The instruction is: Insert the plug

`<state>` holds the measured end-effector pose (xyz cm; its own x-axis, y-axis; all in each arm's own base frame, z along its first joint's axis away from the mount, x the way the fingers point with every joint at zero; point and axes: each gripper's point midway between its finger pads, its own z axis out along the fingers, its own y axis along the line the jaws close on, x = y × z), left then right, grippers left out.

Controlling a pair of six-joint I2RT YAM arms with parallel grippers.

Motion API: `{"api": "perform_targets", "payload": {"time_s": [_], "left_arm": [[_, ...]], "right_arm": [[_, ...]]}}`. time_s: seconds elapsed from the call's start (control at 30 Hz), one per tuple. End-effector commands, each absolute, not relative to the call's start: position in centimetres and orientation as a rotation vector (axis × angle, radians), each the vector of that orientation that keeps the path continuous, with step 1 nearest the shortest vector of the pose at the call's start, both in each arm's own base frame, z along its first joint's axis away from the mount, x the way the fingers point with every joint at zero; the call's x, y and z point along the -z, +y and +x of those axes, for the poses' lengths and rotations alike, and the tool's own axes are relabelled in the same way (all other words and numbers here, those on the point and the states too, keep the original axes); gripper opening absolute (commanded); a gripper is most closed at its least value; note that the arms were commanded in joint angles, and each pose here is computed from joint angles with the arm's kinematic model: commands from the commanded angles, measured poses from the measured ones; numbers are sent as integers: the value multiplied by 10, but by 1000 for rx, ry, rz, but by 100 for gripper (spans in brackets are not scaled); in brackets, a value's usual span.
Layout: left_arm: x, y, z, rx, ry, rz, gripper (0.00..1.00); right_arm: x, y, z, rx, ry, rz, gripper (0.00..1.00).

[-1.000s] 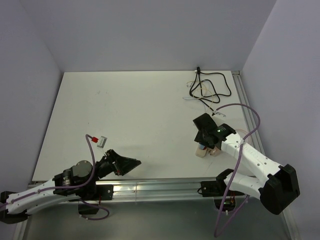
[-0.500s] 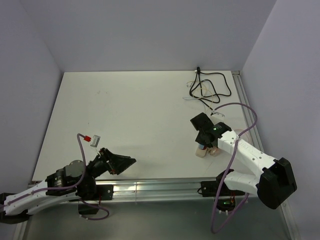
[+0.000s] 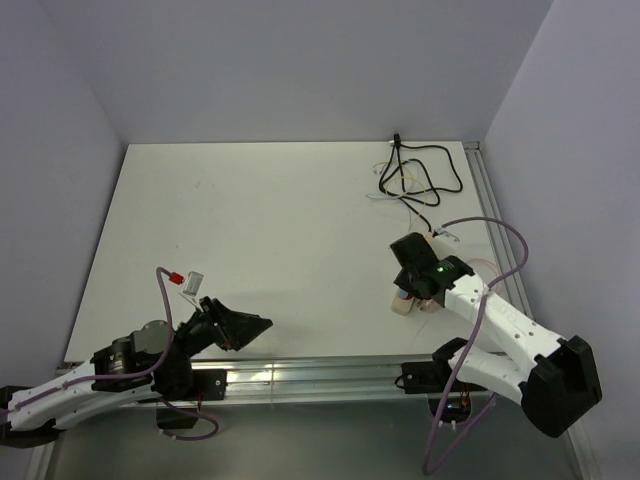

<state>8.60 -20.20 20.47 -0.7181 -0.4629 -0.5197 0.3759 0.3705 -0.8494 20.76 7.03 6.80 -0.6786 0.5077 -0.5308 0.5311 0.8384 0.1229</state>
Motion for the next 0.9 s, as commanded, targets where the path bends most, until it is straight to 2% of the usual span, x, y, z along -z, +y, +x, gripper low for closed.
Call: {"api": "perform_targets", "payload": {"time_s": [0.0,0.3,0.6,0.87], "left_arm": [[-248,-190,80,1566,1723,-79,93],[-247,-199,77,1579,1741,-45,93],[-247,-199,76,1586,1738,-45,93],[-251,-200,76,1595,1724,-44,93]], "right_arm": [[-22,61,162,101,2612,897,0],[-21,59,161,-120,2583,1018,0],[-2,59,152,85,2759,896,0],[0,75,139,-23,2821,883,0]]}}
